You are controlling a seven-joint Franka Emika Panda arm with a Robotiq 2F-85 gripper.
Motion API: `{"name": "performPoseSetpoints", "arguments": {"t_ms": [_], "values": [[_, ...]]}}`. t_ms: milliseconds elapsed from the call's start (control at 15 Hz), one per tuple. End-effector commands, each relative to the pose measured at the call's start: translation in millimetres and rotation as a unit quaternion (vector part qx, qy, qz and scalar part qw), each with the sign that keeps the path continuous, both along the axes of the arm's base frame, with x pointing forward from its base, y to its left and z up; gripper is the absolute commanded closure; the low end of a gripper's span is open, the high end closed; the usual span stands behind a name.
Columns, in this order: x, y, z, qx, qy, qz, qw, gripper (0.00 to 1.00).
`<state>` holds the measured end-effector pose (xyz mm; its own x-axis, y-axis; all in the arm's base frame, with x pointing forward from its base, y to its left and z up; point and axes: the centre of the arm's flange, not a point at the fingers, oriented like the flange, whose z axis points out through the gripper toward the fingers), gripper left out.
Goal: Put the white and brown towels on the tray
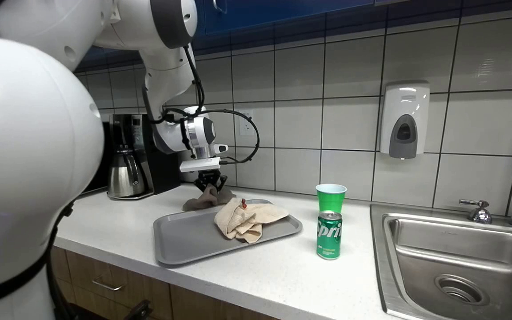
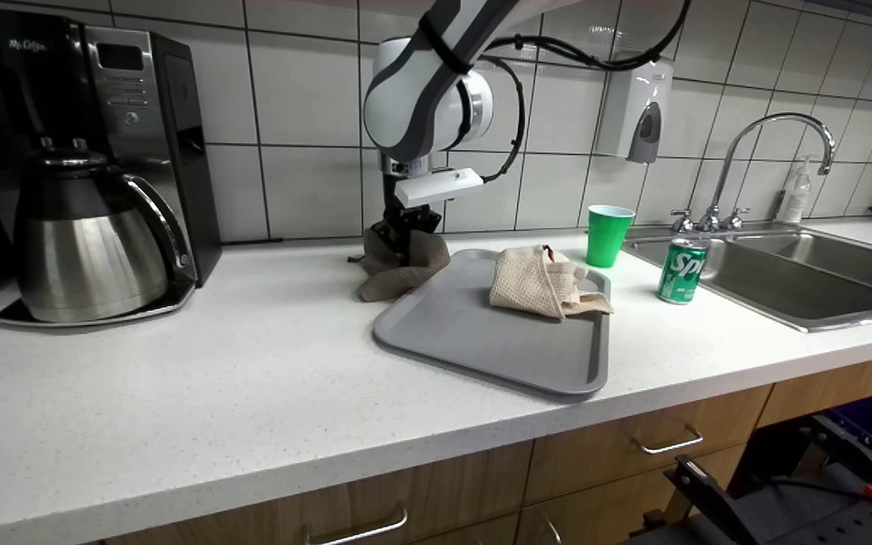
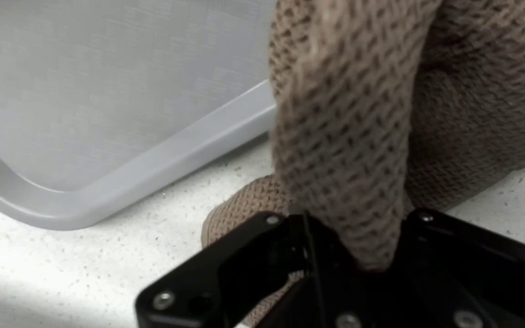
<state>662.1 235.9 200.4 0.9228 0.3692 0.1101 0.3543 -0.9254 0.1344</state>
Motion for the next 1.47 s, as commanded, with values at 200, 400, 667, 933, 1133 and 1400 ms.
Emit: {"name": "performPoseSetpoints", "arguments": {"t_ms": [200,400,667,933,1133,1400], "values": [[-16.7,5.0,57.6,-0.005,-0.033,0.02,0.9992,0.98],[-26.6,1.5,79.3,0.002,-0.048,0.022,0.9986,0.98],[-45.1,-7.3,102.9,0.006,-0.065,0.02,0.9977,0.98],[-67.6,-17.0,120.6,0.012,-0.077,0.017,0.9968,0.98],[-85.7,-23.7,126.3,0.013,-0.081,0.016,0.9965,0.98],[-111.4,-33.6,128.1,0.01,-0.076,0.012,0.997,0.98]]}}
